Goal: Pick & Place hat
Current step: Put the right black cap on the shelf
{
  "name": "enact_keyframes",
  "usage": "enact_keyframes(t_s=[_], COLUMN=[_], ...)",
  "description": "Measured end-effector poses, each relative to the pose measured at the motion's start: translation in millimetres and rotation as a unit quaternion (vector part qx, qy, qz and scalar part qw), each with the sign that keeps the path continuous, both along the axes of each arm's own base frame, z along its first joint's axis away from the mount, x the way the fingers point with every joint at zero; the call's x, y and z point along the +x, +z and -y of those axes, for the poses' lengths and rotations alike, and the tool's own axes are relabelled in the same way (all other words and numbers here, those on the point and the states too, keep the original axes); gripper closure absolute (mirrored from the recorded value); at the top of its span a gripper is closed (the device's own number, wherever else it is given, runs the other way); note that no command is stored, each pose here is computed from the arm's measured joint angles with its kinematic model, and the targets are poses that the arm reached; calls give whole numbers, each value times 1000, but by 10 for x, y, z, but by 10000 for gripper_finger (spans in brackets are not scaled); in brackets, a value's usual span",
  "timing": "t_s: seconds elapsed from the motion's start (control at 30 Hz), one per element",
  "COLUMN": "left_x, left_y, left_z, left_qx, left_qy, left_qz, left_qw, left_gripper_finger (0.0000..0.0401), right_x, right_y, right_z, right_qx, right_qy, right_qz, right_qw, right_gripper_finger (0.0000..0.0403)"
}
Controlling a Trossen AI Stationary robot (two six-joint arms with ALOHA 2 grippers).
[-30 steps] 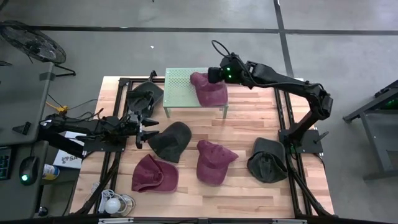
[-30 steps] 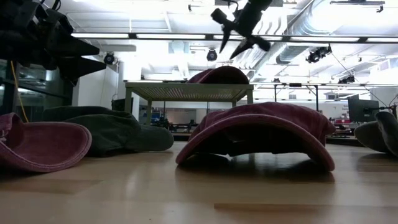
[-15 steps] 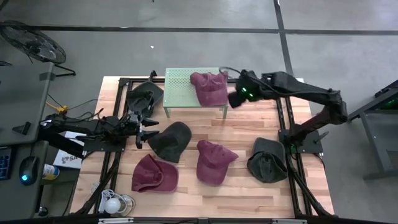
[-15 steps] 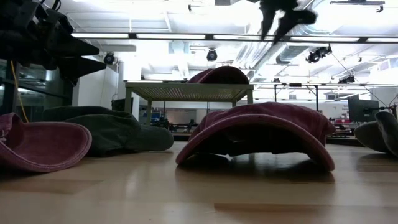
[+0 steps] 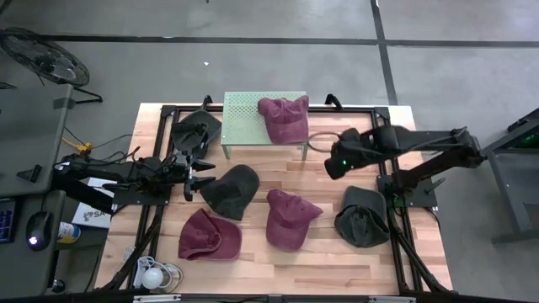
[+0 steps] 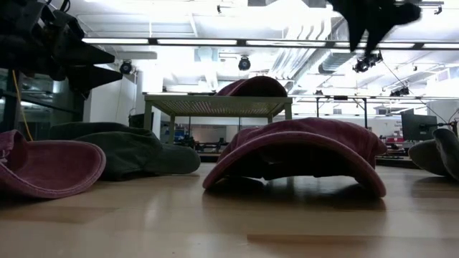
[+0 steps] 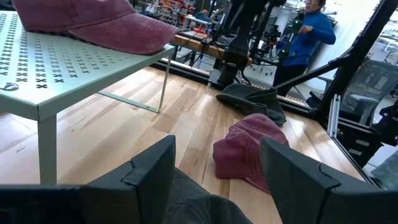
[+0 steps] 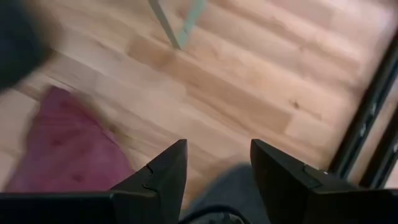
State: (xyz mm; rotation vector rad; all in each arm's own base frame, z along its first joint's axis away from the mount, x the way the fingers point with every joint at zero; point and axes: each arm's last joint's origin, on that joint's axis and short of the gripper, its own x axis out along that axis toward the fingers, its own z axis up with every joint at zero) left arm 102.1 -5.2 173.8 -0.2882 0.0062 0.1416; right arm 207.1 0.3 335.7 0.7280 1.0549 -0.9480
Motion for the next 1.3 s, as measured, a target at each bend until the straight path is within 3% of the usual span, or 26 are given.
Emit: enact_keyframes(t_s=[0.27, 0.53, 0.93, 1.3], left_x=[0, -1, -1, -1], left_y=[-1, -7, -9, -15], left_z=[-1, -2, -2, -2], left_qx=[0, 1, 1, 1], left_qy=[2, 3, 4, 4], left_qz=[-1, -4, -5, -8], left_qw=[1000, 1000, 1000, 1000], left_gripper_finger=[171, 171, 171, 171], right_x=[-103, -82, 89, 211], right_y=[-630, -1004, -1410, -1612], right_z=[-205, -320, -390, -425], right_qx=[90, 178, 228, 230], right_qy=[-42, -94, -155, -177], right_qz=[-12, 2, -83, -108], right_qw=[995, 980, 957, 951], right_gripper_finger=[233, 233, 233, 233])
